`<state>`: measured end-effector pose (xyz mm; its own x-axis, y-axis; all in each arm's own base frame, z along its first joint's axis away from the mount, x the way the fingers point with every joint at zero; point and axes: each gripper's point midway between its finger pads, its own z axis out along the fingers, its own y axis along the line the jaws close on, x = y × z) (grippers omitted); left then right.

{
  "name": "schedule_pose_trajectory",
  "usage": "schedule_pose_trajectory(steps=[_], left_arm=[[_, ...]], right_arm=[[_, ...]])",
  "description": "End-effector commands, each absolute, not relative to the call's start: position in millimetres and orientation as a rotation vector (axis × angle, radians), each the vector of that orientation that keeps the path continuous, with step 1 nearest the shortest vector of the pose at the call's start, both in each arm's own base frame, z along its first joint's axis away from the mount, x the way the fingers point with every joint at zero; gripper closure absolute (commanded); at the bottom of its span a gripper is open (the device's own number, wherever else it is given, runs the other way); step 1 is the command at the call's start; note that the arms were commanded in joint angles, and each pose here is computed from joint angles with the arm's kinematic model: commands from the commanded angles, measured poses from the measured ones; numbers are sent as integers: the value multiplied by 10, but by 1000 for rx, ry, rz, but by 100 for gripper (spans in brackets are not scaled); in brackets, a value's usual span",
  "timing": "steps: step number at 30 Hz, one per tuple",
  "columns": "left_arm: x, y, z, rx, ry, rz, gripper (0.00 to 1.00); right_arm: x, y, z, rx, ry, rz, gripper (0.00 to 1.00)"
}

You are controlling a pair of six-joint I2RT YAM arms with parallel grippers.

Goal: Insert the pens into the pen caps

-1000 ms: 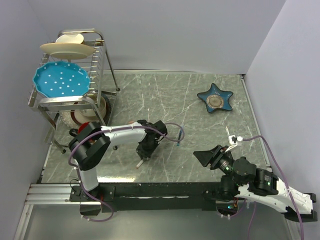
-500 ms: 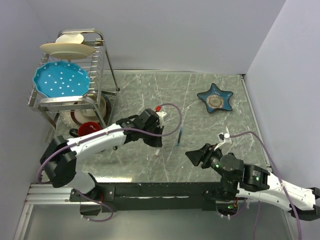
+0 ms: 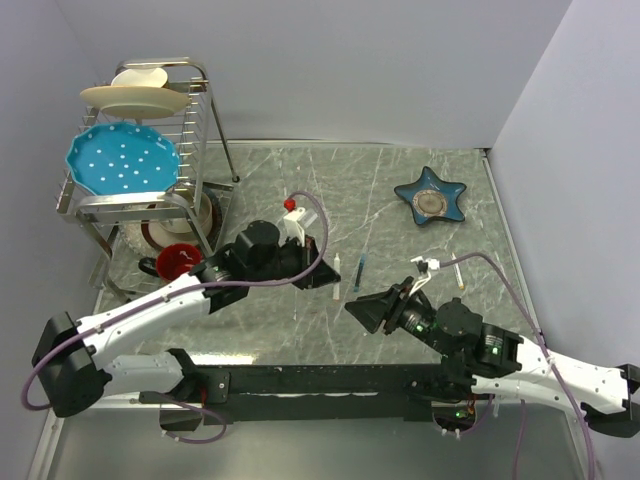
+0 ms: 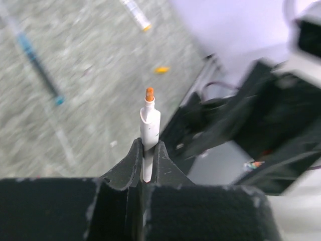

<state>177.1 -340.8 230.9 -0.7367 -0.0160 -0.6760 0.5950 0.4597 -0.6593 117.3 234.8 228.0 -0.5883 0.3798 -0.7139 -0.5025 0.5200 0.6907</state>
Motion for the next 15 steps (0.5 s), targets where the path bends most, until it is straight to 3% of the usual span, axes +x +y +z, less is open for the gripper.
schedule_pose_trajectory(steps=[1, 15], left_arm=[[1660, -3505, 2776, 469, 1919, -1481, 99], [1410, -3444, 2853, 539, 1885, -1573, 99]], right_arm=[[1192, 2492, 2487, -169, 1774, 1222, 39], [1338, 2613, 2531, -177, 1788, 1131, 49]])
